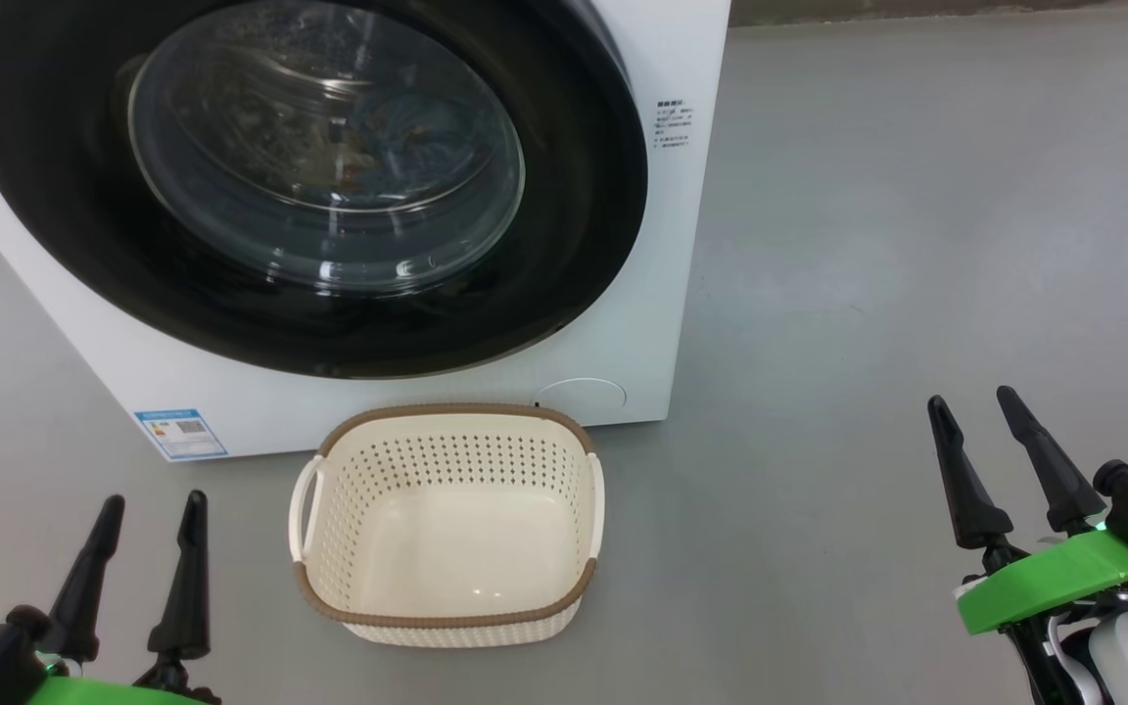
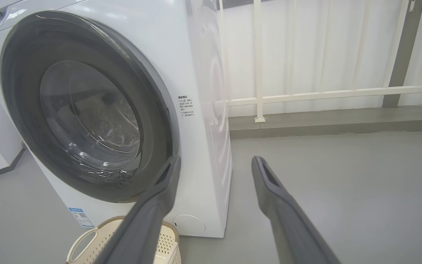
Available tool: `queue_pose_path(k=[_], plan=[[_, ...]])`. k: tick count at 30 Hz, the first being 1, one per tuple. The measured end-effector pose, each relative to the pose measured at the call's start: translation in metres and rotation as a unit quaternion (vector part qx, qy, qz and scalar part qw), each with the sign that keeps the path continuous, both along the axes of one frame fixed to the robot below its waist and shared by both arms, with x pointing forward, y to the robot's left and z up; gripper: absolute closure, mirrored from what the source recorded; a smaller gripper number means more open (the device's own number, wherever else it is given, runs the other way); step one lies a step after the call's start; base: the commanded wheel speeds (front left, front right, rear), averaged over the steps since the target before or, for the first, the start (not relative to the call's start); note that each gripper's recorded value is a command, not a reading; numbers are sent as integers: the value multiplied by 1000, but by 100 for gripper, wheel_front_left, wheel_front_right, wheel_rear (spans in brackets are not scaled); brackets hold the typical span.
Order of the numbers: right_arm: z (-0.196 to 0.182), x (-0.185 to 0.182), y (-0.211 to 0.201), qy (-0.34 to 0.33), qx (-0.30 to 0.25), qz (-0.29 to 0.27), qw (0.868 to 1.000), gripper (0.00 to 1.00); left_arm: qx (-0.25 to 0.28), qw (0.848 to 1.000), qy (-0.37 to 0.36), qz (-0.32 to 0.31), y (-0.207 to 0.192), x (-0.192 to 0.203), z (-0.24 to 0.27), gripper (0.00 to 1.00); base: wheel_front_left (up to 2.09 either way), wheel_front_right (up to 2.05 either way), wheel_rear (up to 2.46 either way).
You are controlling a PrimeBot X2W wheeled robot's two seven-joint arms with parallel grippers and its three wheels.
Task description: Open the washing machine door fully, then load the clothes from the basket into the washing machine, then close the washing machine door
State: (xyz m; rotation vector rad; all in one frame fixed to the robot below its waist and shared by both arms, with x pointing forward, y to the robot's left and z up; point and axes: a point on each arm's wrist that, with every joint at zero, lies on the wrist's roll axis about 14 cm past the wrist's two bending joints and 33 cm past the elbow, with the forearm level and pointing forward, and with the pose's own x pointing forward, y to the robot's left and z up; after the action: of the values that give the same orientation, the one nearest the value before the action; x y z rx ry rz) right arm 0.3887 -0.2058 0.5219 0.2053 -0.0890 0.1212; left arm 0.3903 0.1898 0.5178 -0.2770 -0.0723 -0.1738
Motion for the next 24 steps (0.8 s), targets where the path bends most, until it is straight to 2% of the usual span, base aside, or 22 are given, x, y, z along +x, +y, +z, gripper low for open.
queue_pose_path(k=[22,23,24], plan=[[-2,1,4,2,5,2,1000,0,0,1000,1,5,3,0,-1,0,0,0,0],[-2,1,4,3,5,3,1000,100,-1,1000,3,5,3,0,-2,100,0,0,0],[-6,0,5,9,7,3,1000,100,-3,1000,7,5,2,-1,-5,100,0,0,0]])
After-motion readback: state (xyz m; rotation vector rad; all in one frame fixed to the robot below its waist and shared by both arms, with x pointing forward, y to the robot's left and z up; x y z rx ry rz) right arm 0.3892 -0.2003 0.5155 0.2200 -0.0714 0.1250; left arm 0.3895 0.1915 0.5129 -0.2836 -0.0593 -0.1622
